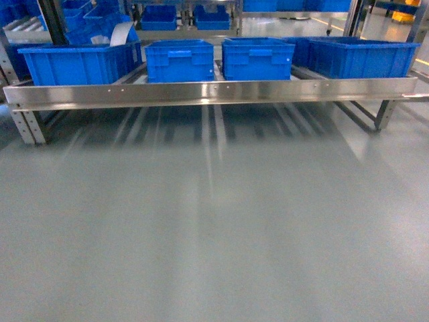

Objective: Sort blue parts and orange caps into right shelf containers

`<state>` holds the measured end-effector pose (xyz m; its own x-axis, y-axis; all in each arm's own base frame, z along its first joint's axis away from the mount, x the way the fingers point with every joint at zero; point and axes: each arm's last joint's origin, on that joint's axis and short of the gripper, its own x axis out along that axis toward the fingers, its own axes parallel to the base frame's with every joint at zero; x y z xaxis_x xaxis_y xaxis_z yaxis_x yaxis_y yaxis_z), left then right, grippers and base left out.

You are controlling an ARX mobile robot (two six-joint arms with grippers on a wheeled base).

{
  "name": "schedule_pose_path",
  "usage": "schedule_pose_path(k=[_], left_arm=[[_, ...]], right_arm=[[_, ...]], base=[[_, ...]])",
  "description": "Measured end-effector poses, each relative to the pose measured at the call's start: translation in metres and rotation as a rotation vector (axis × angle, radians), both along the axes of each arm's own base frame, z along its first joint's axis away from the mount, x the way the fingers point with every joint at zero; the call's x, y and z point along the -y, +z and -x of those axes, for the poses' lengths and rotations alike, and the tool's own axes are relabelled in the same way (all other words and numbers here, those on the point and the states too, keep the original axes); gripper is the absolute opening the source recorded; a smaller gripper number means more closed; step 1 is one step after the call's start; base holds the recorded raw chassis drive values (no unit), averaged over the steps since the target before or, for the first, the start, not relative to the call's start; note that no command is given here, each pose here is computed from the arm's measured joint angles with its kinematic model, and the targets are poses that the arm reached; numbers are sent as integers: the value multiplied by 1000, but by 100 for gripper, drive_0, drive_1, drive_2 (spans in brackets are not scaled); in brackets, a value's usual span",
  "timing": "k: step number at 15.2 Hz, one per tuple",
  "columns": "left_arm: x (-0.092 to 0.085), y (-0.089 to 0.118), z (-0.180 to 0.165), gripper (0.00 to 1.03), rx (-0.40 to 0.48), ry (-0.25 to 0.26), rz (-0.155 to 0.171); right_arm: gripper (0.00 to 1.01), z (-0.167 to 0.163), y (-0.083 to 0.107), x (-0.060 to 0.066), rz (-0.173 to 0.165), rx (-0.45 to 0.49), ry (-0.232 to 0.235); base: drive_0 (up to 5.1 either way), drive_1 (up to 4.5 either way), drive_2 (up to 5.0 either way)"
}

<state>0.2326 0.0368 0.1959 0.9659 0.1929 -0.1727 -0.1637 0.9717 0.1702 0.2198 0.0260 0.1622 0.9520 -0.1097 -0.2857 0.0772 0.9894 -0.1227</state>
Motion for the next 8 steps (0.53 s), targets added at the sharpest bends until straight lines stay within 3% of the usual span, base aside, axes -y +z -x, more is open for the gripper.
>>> schedule_pose_path(k=[8], left_arm=[[0,-1,0,44,-5,0,1]], right_arm=[[42,0,0,0,0,-3,0]], base=[[0,0,0]])
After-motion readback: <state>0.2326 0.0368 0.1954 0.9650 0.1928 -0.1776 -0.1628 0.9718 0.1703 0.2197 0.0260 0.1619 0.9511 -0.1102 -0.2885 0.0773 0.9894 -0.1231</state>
